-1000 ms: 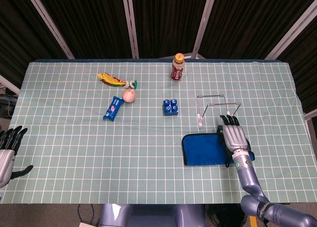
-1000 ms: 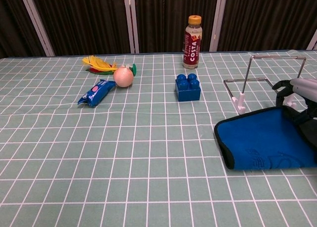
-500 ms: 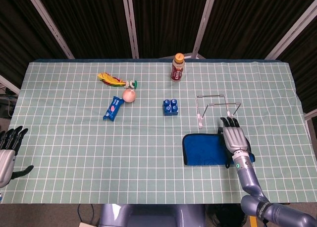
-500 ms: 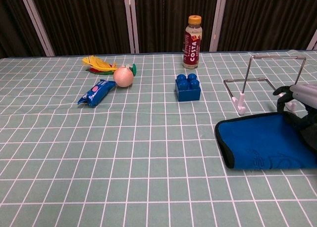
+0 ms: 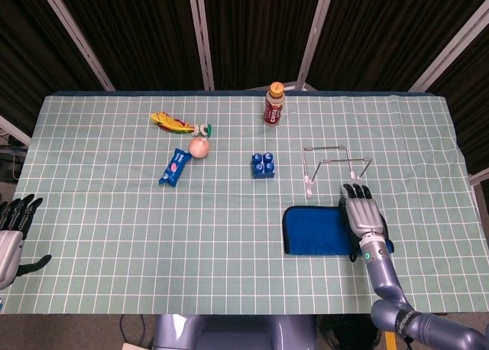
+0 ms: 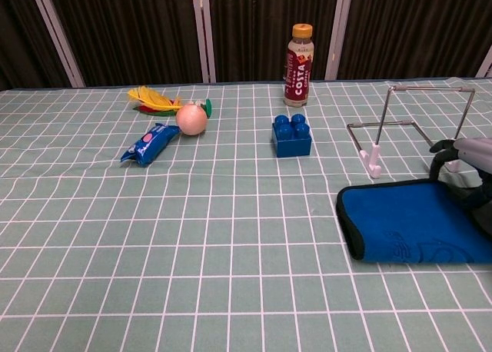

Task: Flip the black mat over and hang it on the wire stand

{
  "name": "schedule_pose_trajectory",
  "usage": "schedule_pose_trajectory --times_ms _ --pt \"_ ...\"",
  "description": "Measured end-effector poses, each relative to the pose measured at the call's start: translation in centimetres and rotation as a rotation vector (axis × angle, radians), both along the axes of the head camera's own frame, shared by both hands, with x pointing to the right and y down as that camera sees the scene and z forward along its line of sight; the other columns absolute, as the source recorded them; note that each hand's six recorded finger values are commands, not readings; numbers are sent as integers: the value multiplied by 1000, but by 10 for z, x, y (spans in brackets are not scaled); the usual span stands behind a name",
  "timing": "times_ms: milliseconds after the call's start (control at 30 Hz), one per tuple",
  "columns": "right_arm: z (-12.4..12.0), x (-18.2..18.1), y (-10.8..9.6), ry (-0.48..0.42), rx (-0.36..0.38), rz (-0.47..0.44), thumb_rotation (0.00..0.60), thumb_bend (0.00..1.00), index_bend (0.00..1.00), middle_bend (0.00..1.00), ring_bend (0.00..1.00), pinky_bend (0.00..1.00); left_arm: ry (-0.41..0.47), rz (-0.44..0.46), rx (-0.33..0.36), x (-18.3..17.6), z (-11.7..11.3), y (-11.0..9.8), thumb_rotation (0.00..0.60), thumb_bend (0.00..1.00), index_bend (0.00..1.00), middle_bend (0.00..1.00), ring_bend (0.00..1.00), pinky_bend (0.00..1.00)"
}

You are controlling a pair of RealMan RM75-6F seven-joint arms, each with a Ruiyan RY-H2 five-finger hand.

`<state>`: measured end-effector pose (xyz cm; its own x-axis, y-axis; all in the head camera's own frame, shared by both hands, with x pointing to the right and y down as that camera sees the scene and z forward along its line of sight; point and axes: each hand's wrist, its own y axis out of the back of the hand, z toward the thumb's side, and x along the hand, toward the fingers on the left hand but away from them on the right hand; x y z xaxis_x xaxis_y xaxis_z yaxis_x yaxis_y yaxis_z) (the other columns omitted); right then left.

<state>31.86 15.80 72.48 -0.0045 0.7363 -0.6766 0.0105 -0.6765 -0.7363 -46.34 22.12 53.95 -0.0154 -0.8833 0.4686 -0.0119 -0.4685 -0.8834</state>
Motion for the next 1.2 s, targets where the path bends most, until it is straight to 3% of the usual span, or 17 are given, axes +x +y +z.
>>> schedule_pose_trajectory --times_ms 200,400,667,967,1200 --pt "-16 -2 0 -13 36 -20 600 245 197 0 0 0 7 1 1 0 -1 0 600 0 0 0 0 0" --pt "-44 -4 8 -42 76 -106 600 236 212 0 0 0 17 5 7 1 -5 1 600 0 0 0 0 0" --pt "-68 9 42 -15 65 -287 600 238 329 0 0 0 21 9 8 2 -6 2 600 0 0 0 0 0" --pt "-60 32 67 114 102 -496 600 245 340 0 0 0 17 9 4 3 -4 2 600 0 0 0 0 0" --pt "-45 35 77 164 131 -577 600 251 349 0 0 0 15 6 2 2 -3 2 600 0 0 0 0 0"
